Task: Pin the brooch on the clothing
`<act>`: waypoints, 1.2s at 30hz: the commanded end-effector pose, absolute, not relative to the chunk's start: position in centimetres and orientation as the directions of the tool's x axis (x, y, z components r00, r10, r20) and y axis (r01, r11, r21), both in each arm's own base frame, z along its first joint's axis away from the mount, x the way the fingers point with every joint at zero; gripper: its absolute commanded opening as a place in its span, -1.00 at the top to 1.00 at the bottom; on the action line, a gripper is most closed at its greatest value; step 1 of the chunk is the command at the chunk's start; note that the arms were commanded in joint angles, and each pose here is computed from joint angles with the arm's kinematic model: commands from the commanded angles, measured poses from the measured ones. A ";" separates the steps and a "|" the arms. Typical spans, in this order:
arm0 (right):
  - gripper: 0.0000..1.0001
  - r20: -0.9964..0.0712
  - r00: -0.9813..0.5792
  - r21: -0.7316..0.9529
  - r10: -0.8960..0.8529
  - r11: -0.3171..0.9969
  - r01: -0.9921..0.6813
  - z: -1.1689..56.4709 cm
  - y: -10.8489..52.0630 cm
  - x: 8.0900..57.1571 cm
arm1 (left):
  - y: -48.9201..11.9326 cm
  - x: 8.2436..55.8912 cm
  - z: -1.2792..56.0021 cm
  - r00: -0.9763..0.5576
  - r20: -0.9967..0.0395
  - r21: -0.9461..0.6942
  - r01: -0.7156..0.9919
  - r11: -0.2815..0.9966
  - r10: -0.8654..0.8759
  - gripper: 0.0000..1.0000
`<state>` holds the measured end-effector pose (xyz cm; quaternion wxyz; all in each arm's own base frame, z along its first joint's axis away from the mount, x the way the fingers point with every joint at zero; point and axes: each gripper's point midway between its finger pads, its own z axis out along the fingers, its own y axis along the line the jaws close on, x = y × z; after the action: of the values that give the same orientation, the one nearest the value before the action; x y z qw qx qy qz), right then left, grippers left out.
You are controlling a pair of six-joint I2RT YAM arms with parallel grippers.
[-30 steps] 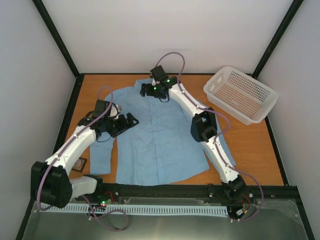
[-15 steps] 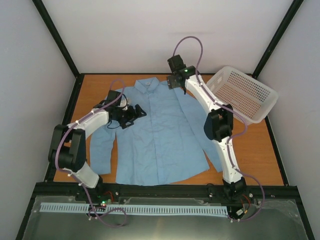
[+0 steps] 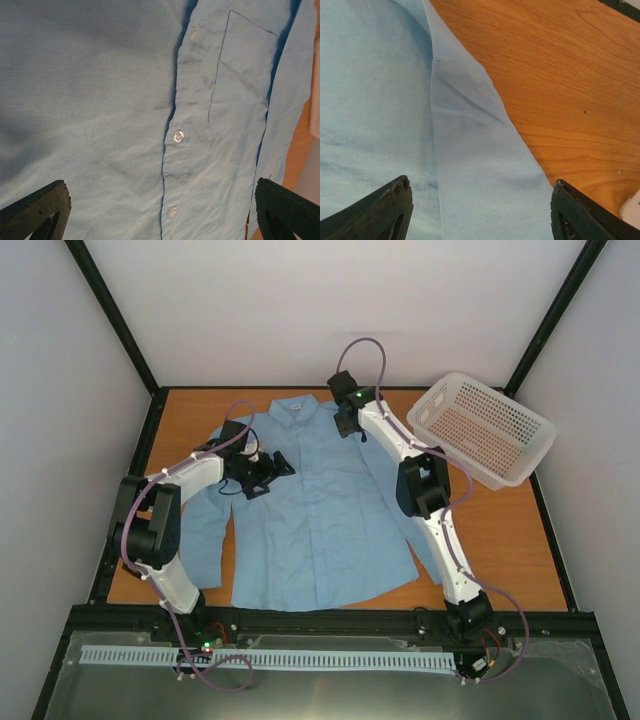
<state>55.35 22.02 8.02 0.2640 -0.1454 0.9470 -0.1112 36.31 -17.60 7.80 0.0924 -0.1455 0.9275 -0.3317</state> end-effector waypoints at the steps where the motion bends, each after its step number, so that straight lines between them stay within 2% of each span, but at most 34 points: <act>1: -0.47 -0.485 -0.804 -0.302 -0.345 0.928 -0.217 7.4 22.5 56.4 | -17.5 36.3 8.2 -0.945 -0.086 -0.647 -0.188 0.739 -0.316 -0.99; 14: -0.37 -0.509 -0.788 -0.375 -0.345 0.914 -0.158 6.0 21.3 58.3 | -17.0 34.6 7.0 -0.943 -0.067 -0.640 -0.210 0.739 -0.325 -0.99; 18: -0.25 -0.516 -0.795 -0.389 -0.317 0.914 -0.112 6.1 19.9 58.8 | -16.6 34.3 6.8 -0.941 -0.065 -0.636 -0.218 0.740 -0.333 -1.00; 24: 0.09 -0.549 -0.777 -0.429 -0.308 0.902 -0.054 7.7 17.8 60.1 | -16.2 33.7 6.7 -0.938 -0.065 -0.633 -0.225 0.741 -0.341 -1.00; 27: 0.39 -0.573 -0.760 -0.447 -0.308 0.894 -0.026 8.5 16.7 61.1 | -16.0 33.6 6.8 -0.937 -0.064 -0.634 -0.228 0.739 -0.344 -0.99; 29: 0.55 -0.586 -0.741 -0.422 -0.328 0.904 -0.066 8.7 17.1 61.9 | -16.0 33.4 6.8 -0.936 -0.063 -0.633 -0.231 0.739 -0.346 -0.99; 32: 0.90 -0.609 -0.708 -0.478 -0.357 0.878 -0.031 9.4 16.2 63.1 | -16.0 33.3 7.0 -0.937 -0.063 -0.637 -0.228 0.737 -0.344 -0.99; 34: 0.90 -0.623 -0.692 -0.498 -0.365 0.867 -0.009 9.7 15.4 63.9 | -15.9 33.2 7.1 -0.937 -0.064 -0.636 -0.226 0.738 -0.343 -1.00; 36: 0.80 -0.633 -0.676 -0.522 -0.377 0.853 0.012 9.7 14.2 64.9 | -15.9 32.9 6.9 -0.939 -0.060 -0.632 -0.228 0.740 -0.340 -0.99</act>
<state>62.42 15.94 9.12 0.3508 -0.1096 0.9056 -0.2117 32.85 -16.17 6.19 0.0718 -0.1579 0.9302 -0.3233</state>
